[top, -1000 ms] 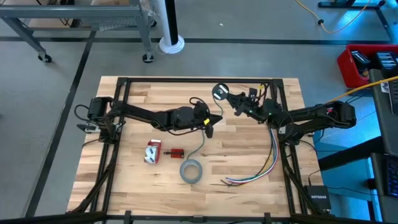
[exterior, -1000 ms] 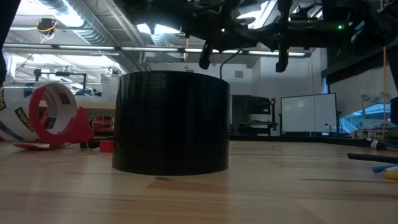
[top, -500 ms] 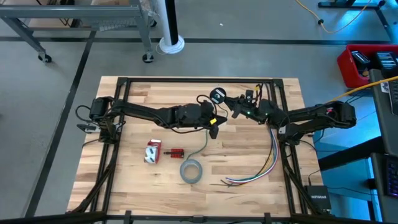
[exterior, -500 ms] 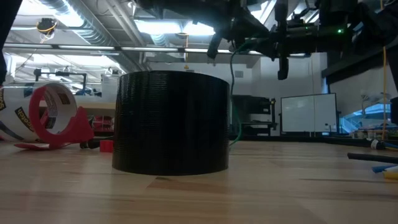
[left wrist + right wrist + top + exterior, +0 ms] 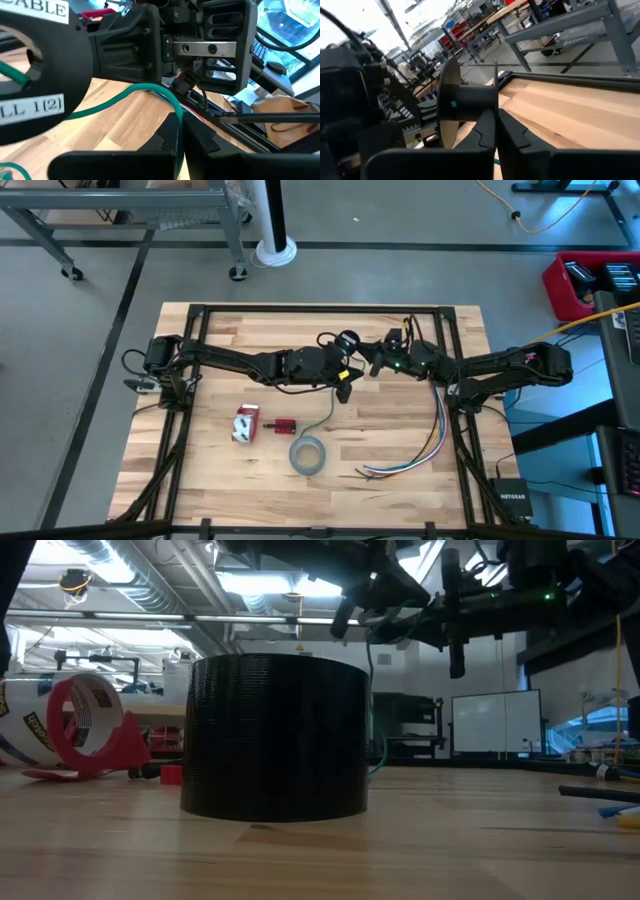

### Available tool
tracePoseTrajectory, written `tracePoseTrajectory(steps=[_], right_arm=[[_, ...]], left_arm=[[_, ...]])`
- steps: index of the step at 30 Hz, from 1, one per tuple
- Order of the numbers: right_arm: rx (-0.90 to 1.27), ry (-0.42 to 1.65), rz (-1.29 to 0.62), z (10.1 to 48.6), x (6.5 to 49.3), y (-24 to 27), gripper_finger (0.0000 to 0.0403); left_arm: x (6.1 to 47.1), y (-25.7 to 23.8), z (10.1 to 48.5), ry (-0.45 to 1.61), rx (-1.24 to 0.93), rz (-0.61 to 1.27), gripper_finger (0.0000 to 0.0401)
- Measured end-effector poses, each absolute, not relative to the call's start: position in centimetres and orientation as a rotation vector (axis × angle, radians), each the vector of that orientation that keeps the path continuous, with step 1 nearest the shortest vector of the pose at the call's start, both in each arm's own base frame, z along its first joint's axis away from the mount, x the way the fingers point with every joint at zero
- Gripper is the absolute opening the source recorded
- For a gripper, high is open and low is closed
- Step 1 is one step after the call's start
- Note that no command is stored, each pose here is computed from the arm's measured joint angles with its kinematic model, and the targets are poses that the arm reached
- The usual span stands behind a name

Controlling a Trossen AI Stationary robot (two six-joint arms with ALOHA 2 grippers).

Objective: Coil cords
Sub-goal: Coil the green wire onto the spool

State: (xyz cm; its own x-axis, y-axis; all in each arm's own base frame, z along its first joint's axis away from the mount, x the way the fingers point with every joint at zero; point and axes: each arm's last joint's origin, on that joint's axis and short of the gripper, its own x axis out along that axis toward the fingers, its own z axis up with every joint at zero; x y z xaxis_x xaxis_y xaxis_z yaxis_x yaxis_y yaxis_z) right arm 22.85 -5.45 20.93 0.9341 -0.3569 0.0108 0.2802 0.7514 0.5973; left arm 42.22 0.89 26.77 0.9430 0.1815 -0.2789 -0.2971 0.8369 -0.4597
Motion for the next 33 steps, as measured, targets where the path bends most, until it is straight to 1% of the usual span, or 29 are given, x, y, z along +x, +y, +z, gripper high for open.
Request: tracePoseTrajectory(steps=[7,11,26,33], right_arm=[[0.587,-0.080,-0.331,20.6,22.9,-5.4,0.0001],[0.572,-0.036,-0.343,20.2,22.9,-5.4,0.0001],[0.575,0.029,-0.279,19.8,22.9,-5.1,0.0001],[0.578,0.066,-0.281,19.5,22.9,-5.1,0.0001]], left_arm=[[42.2,0.8,26.9,0.236,-0.535,0.213,0.0001],[41.6,0.8,28.0,0.229,-0.530,0.211,0.0001],[40.6,2.4,28.4,0.286,-0.522,0.265,0.0001],[39.5,3.2,29.5,0.302,-0.498,0.290,0.0001]])
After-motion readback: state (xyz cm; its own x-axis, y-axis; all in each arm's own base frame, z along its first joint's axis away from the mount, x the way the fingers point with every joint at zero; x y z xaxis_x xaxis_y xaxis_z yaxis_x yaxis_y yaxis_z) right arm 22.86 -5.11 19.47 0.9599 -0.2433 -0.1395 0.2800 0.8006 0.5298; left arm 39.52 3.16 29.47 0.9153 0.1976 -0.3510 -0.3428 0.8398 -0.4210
